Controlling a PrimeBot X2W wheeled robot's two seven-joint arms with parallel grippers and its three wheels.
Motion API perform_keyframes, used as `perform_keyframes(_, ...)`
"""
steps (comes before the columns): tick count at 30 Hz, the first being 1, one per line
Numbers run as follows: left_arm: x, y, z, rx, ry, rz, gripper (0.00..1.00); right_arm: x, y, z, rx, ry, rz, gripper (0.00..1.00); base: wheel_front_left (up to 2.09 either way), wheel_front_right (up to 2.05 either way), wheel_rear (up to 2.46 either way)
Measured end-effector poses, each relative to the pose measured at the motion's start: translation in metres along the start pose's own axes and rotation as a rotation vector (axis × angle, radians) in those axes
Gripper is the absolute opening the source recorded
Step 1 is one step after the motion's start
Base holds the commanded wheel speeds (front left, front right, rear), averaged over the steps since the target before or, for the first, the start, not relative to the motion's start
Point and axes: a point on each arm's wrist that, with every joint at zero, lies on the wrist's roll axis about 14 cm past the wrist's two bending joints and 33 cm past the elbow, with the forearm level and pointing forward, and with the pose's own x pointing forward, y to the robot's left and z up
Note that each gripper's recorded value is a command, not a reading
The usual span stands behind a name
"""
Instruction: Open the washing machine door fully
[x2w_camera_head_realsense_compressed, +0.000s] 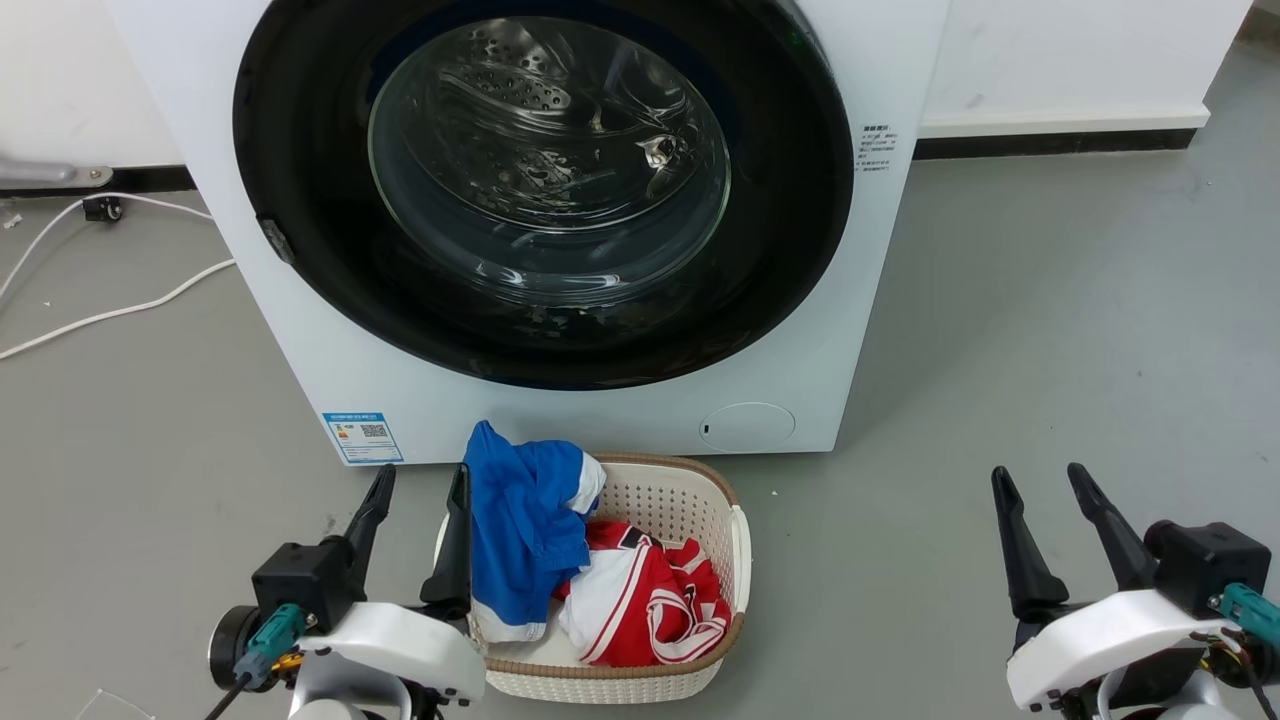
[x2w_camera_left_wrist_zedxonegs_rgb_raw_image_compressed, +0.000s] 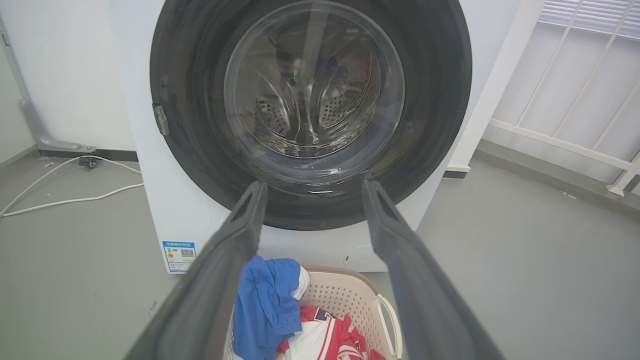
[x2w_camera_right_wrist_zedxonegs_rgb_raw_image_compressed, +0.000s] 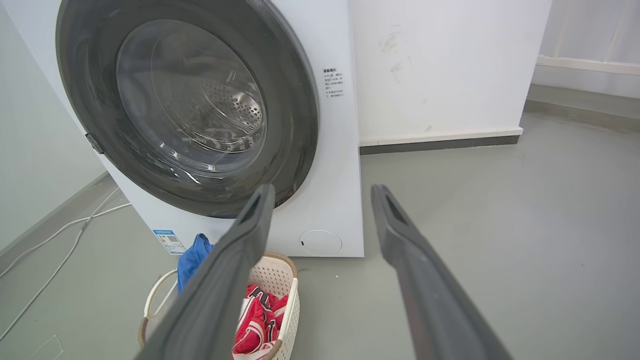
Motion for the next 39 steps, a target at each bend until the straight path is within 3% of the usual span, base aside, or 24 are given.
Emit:
perform_keyframes(35, 0.001, -0.003, 0.002, 0.150, -0.045, -0.005, 1.00, 0.000, 0.011, 0.001, -0.142, -0.034, 0.014, 1.00, 0.00, 0.00, 0.00)
perform_keyframes(36, 0.001, -0.003, 0.001, 0.153, -0.046, -0.005, 1.00, -0.001, 0.010, 0.001, -0.146, -0.034, 0.013, 0.93, 0.00, 0.00, 0.00)
perform_keyframes(37, 0.001, -0.003, 0.001, 0.154, -0.046, -0.005, 1.00, -0.001, 0.010, 0.001, -0.140, -0.037, 0.011, 0.45, 0.00, 0.00, 0.00)
perform_keyframes(39, 0.001, -0.004, 0.001, 0.145, -0.045, -0.005, 1.00, -0.001, 0.009, 0.001, -0.129, -0.038, 0.009, 0.00, 0.00, 0.00, 0.00)
